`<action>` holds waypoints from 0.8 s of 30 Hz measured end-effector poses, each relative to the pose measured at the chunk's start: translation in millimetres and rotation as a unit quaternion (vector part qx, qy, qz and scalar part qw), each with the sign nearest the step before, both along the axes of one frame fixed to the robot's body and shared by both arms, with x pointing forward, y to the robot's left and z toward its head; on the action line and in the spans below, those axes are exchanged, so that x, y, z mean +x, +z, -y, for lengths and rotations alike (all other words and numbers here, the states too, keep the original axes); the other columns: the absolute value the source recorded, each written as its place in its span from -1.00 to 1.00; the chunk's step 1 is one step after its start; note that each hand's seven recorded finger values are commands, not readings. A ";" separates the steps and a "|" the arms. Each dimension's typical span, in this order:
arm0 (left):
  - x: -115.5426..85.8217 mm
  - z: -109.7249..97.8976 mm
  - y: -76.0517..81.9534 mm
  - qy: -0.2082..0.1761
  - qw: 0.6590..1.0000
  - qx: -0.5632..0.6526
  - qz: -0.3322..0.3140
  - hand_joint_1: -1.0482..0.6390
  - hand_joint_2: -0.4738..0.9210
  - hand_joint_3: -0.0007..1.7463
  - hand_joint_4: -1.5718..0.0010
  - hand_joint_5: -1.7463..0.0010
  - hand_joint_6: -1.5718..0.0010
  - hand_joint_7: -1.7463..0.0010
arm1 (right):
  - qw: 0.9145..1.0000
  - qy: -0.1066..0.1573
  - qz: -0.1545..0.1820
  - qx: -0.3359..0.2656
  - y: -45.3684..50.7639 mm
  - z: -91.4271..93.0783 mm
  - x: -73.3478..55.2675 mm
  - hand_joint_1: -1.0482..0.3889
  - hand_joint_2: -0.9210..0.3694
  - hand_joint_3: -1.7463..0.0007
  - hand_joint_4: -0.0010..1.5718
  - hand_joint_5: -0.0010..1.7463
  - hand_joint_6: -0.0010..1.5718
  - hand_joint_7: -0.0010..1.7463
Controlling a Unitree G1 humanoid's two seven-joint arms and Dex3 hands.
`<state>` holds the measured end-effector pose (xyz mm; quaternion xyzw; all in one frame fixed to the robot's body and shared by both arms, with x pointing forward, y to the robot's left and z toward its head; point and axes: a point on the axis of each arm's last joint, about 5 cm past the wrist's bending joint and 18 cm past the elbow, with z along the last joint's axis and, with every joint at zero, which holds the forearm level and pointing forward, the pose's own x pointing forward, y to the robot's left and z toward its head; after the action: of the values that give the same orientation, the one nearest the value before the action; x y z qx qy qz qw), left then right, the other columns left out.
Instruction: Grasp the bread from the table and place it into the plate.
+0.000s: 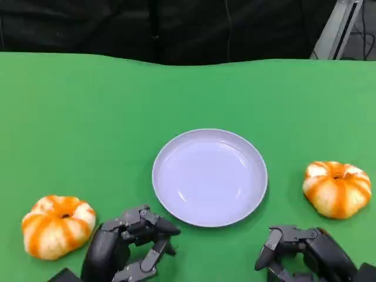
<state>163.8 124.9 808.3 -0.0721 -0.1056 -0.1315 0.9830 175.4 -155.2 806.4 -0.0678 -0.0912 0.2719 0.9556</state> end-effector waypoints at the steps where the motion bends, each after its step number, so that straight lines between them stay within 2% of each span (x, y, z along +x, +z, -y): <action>1: -0.4 -0.3 0.1 0.001 1.000 -0.003 -0.001 0.05 0.91 -0.61 -0.43 0.73 -0.39 0.96 | 1.000 0.000 0.000 0.000 0.0 0.0 0.0 0.24 -0.63 0.05 0.03 0.67 0.09 0.27; 2: -0.8 -0.5 0.4 0.004 1.000 -0.007 -0.004 0.07 0.96 -0.71 -0.36 0.88 -0.28 0.98 | 1.000 0.000 0.000 0.000 0.0 0.0 0.0 0.25 -0.63 0.05 0.03 0.67 0.09 0.27; 5: -1.2 -1.6 2.0 0.007 1.000 -0.021 -0.009 0.04 1.00 -0.79 -0.25 0.99 -0.15 1.00 | 1.000 0.000 0.000 0.000 0.1 -0.1 0.1 0.26 -0.63 0.04 0.03 0.67 0.09 0.28; 7: -0.9 -2.6 3.4 0.010 1.000 -0.028 -0.009 -0.03 1.00 -0.82 -0.16 1.00 -0.06 1.00 | 1.000 0.000 0.000 0.000 0.1 -0.1 0.1 0.26 -0.63 0.04 0.03 0.66 0.09 0.28; 10: 0.1 -3.9 5.0 0.003 1.000 -0.031 -0.005 -0.04 1.00 -0.82 -0.14 1.00 -0.04 1.00 | 1.000 0.000 0.000 0.000 0.1 -0.1 0.1 0.26 -0.63 0.04 0.04 0.66 0.09 0.27; 13: 0.4 -4.6 5.9 0.001 1.000 -0.031 -0.002 -0.26 1.00 -0.78 0.14 1.00 0.29 1.00 | 1.000 0.000 0.000 0.000 0.1 -0.1 0.1 0.26 -0.63 0.05 0.04 0.66 0.10 0.27; 15: 1.3 -7.8 7.6 -0.003 1.000 -0.025 0.006 -0.38 1.00 -0.75 0.28 1.00 0.44 1.00 | 1.000 0.000 0.000 0.000 0.1 -0.1 0.1 0.27 -0.63 0.05 0.04 0.66 0.10 0.27; 18: 4.2 -15.3 13.3 -0.001 1.000 -0.012 0.026 -0.44 1.00 -0.74 0.34 1.00 0.50 1.00 | 1.000 0.000 0.000 0.000 0.1 -0.2 0.2 0.27 -0.63 0.05 0.04 0.65 0.10 0.27; 20: 5.3 -19.3 16.3 0.000 0.999 -0.002 0.035 -0.63 1.00 -0.67 0.44 1.00 0.60 1.00 | 1.000 0.000 0.001 0.000 0.2 -0.2 0.3 0.26 -0.63 0.05 0.04 0.65 0.10 0.27; 24: 8.5 -34.0 27.1 0.014 0.998 0.033 0.047 -0.73 1.00 -0.63 0.47 1.00 0.63 1.00 | 1.000 0.001 0.001 0.000 0.4 -0.4 0.7 0.26 -0.63 0.05 0.04 0.66 0.10 0.28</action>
<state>172.3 158.9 835.4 -0.0321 -0.1482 -0.1244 0.9806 176.1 -154.8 806.8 -0.0680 -0.0925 0.2724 0.9553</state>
